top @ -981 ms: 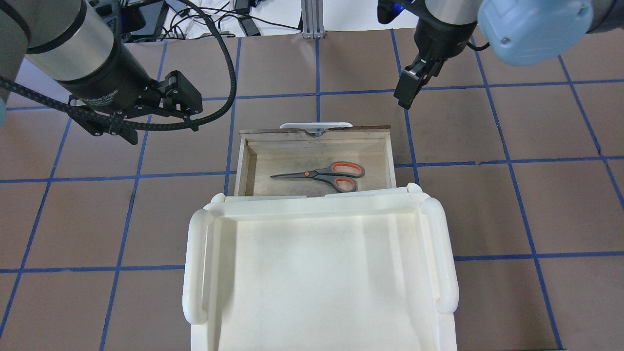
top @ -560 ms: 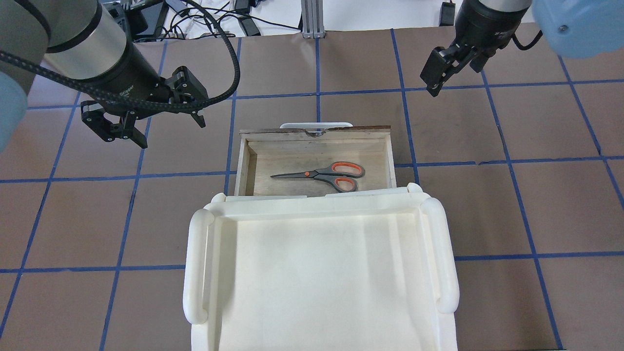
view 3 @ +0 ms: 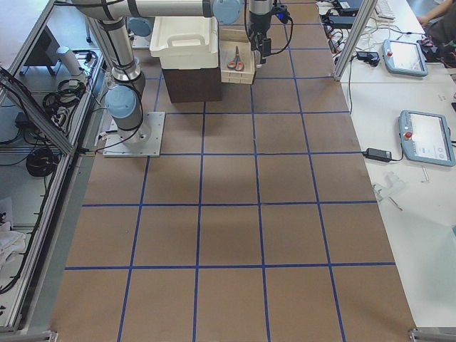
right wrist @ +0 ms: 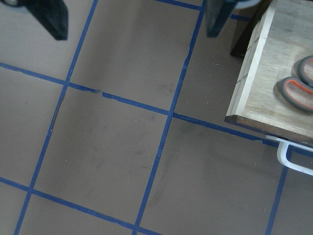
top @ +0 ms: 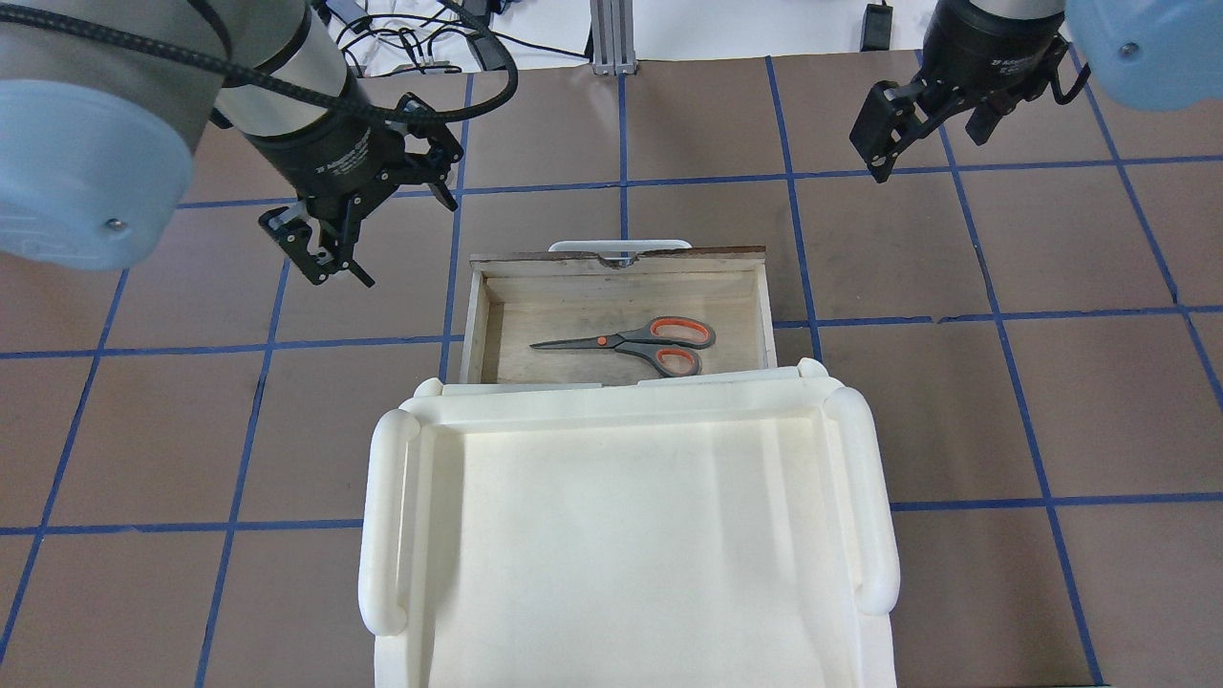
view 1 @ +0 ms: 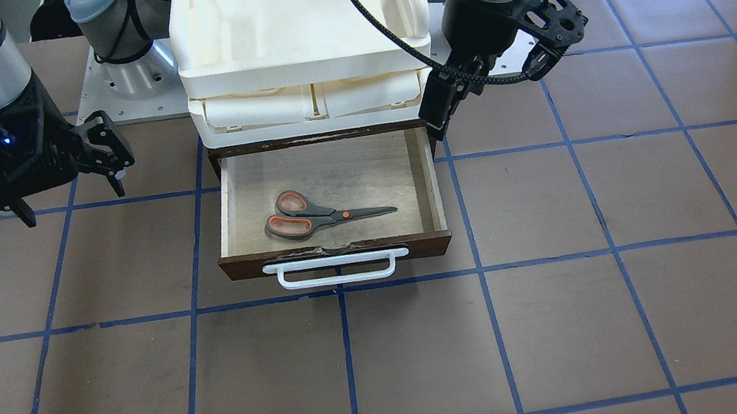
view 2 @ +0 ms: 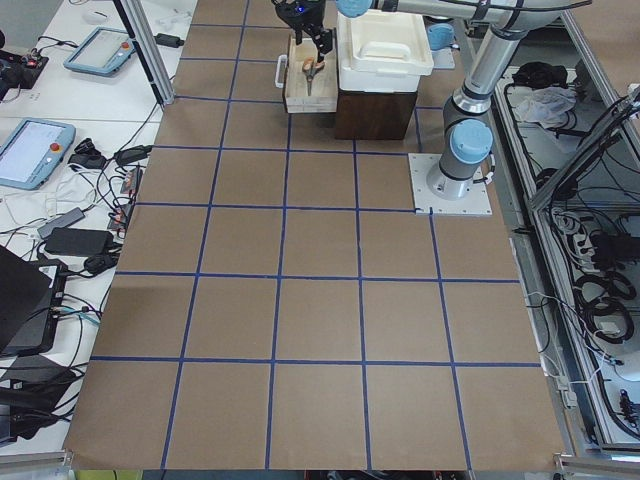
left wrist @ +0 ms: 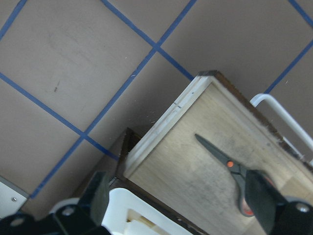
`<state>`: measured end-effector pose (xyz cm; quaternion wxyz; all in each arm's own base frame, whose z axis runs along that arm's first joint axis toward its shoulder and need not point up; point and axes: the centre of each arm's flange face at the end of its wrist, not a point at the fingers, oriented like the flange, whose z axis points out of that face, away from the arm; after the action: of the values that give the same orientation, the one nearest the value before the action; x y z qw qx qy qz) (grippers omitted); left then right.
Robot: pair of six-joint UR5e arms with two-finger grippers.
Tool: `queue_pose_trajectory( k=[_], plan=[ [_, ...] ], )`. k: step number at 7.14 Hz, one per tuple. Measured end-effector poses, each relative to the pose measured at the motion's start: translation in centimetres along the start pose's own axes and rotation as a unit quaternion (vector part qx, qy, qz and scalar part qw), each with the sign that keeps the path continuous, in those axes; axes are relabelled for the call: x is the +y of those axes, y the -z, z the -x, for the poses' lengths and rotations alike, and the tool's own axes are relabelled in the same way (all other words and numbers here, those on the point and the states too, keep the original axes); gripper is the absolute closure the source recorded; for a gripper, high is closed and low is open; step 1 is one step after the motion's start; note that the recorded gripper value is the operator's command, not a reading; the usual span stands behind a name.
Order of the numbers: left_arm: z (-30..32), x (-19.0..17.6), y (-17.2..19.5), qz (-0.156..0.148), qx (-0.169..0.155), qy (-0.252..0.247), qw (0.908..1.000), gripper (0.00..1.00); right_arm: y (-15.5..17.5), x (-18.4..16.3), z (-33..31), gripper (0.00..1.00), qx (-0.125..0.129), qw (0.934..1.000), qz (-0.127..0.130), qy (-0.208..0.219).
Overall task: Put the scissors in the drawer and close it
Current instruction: 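Move the left gripper over the drawer's white handle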
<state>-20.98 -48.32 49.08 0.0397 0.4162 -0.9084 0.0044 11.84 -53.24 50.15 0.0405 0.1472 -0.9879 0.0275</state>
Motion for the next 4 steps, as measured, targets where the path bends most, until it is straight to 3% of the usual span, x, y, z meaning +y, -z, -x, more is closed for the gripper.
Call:
queue_pose_trajectory(
  k=[2, 4],
  plan=[
    [-4.4, 2.6, -3.1, 0.012, -0.025, 0.055, 0.9981, 0.02, 0.4, -0.2, 0.3, 0.00, -0.014, 0.9984, -0.007, -0.054],
    [-6.0, 4.1, -4.4, 0.009, -0.045, 0.052, 0.9976, 0.02, 0.7, -0.2, 0.5, 0.00, -0.025, 0.9940, 0.003, -0.106]
  ],
)
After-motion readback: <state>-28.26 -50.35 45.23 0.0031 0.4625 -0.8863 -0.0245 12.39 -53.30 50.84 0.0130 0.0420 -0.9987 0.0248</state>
